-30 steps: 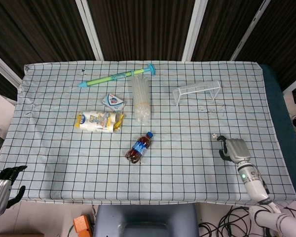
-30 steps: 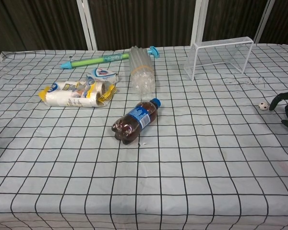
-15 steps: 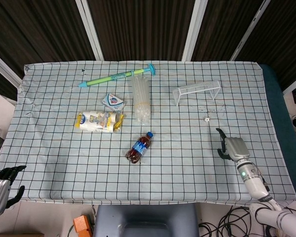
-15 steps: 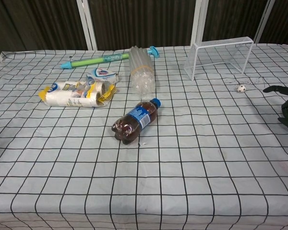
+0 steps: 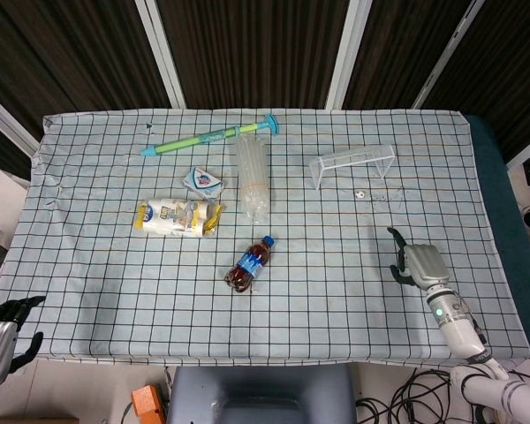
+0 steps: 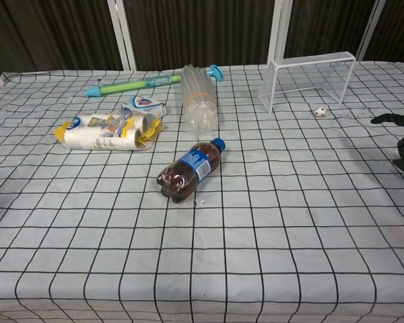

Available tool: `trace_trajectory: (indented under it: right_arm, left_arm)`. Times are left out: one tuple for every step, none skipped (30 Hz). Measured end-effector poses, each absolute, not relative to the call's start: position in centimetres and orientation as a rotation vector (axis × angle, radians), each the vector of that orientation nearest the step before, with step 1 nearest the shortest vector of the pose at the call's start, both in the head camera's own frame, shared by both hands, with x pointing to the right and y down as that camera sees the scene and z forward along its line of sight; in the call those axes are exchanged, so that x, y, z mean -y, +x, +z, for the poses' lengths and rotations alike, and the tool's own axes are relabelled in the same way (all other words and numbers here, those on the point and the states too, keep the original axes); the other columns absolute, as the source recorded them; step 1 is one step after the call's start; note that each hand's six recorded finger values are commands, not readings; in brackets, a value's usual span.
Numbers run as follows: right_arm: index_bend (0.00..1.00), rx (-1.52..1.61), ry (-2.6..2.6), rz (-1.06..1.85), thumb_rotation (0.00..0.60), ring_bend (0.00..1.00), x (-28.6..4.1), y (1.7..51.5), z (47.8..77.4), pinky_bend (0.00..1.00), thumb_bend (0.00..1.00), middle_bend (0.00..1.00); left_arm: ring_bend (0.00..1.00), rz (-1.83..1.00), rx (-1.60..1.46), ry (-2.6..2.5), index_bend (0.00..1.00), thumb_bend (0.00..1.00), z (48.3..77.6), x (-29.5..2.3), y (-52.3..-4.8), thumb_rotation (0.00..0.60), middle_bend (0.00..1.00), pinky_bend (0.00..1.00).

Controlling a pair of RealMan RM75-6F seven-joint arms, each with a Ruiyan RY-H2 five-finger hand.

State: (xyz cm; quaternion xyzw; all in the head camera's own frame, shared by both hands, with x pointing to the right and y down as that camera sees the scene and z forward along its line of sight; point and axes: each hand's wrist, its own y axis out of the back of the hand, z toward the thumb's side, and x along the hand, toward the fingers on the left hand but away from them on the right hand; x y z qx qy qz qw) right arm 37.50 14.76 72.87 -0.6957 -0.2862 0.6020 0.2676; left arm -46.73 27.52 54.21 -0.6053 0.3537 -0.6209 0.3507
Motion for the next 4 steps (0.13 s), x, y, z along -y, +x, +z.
trace_trajectory:
  right_arm:
    - [0.0,0.773,-1.877,1.623,0.6,0.86,-14.77,37.48,72.84,0.77,0.57,0.77]
    - [0.0,0.774,-1.878,1.622,0.6,0.86,-14.77,37.46,72.82,0.77,0.57,0.77]
    - [0.0,0.775,-1.879,1.62,0.6,0.86,-14.77,37.41,72.79,0.77,0.56,0.77]
    - [0.0,0.776,-1.88,1.617,0.6,0.86,-14.78,37.35,72.73,0.77,0.56,0.77]
  left_arm:
    - [0.26,-1.606,-0.918,-1.568,0.26,0.39,54.19,-27.5,-46.73,0.6,0.3,0.43]
    - [0.26,-1.605,-0.921,-1.569,0.26,0.39,54.17,-27.48,-46.74,0.6,0.3,0.43]
    - [0.26,-1.604,-0.921,-1.569,0.26,0.39,54.16,-27.47,-46.73,0.6,0.3,0.43]
    - [0.26,-1.603,-0.92,-1.57,0.26,0.39,54.16,-27.48,-46.71,0.6,0.3,0.43]
